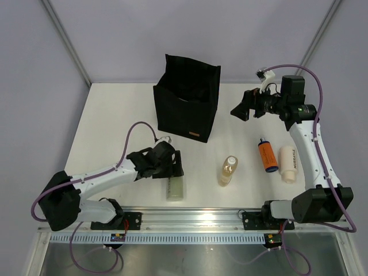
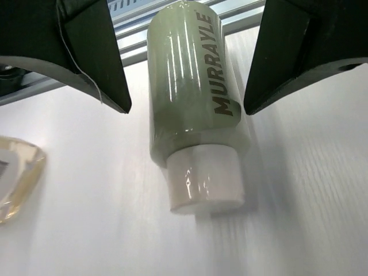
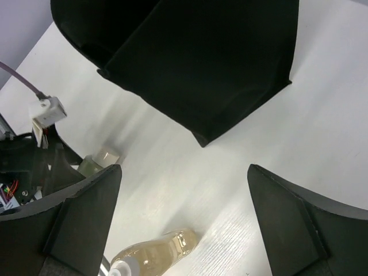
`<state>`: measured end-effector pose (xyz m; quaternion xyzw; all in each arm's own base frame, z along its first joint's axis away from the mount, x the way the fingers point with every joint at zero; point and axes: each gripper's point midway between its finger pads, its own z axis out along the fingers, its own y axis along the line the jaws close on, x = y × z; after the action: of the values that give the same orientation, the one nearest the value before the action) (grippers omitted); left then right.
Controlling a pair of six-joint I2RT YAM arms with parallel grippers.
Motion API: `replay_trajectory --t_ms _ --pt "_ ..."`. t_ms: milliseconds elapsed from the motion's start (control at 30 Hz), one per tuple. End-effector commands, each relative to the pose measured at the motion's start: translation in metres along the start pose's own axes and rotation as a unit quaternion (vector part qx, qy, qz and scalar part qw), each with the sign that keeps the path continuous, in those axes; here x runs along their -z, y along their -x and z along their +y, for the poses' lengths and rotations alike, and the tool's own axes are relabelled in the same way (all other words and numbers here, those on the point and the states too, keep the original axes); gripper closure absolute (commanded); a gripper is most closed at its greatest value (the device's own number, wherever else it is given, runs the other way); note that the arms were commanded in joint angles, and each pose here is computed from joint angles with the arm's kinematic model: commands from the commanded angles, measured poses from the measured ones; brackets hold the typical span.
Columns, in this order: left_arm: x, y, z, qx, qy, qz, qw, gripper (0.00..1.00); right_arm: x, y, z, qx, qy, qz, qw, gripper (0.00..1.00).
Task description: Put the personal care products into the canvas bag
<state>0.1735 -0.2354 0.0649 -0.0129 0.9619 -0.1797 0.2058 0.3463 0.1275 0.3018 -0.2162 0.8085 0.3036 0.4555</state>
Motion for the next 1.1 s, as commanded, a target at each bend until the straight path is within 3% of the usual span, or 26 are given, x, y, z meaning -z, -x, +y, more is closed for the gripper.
replay_trajectory --t_ms 0,33,167,300,333,467,533,567,600,833,1067 --pt "0.001 0.011 -0.011 -0.012 -0.032 -0.015 0.999 0.6 0.006 0.008 0.008 0.004 0.014 -0.024 1.0 0.01" --pt "-0.001 0.009 -0.009 -0.017 -0.024 -0.008 1.0 0.42 0.006 0.007 0.007 0.003 0.013 -0.023 1.0 0.01" --pt "-0.012 -0.012 0.008 -0.044 0.028 0.058 0.997 0.17 0.006 0.005 0.007 0.002 0.013 -0.022 1.0 0.0" --pt "-0.021 -0.021 -0.002 -0.058 0.025 0.082 0.995 0.13 0.004 0.003 0.004 -0.001 0.014 -0.019 1.0 0.0" --pt "-0.027 -0.025 -0.001 -0.059 0.034 0.094 0.993 0.01 0.003 0.002 0.004 -0.002 0.014 -0.018 1.0 0.01" --pt "-0.036 -0.029 0.002 -0.071 0.074 0.112 0.988 0.02 0.002 -0.001 0.003 -0.006 0.016 -0.016 1.0 0.0" --pt "-0.039 -0.026 0.007 -0.072 0.093 0.108 0.987 0.29 0.001 -0.002 0.002 -0.007 0.016 -0.014 1.0 0.0" --pt "-0.038 -0.028 0.012 -0.072 0.107 0.111 0.985 0.51 0.001 -0.003 0.002 -0.007 0.017 -0.013 1.0 0.0" --pt "-0.038 -0.024 0.015 -0.071 0.118 0.102 0.985 0.98 0.001 -0.004 0.002 -0.007 0.017 -0.013 1.0 0.01" --pt "-0.027 -0.014 0.006 -0.086 0.097 0.086 0.988 1.0 -0.001 -0.005 0.0 -0.012 0.022 -0.012 1.0 0.0" --pt "-0.001 0.026 -0.047 -0.062 -0.07 0.016 0.995 1.0 0.0 -0.004 0.002 -0.016 0.03 -0.014 0.999 0.0"
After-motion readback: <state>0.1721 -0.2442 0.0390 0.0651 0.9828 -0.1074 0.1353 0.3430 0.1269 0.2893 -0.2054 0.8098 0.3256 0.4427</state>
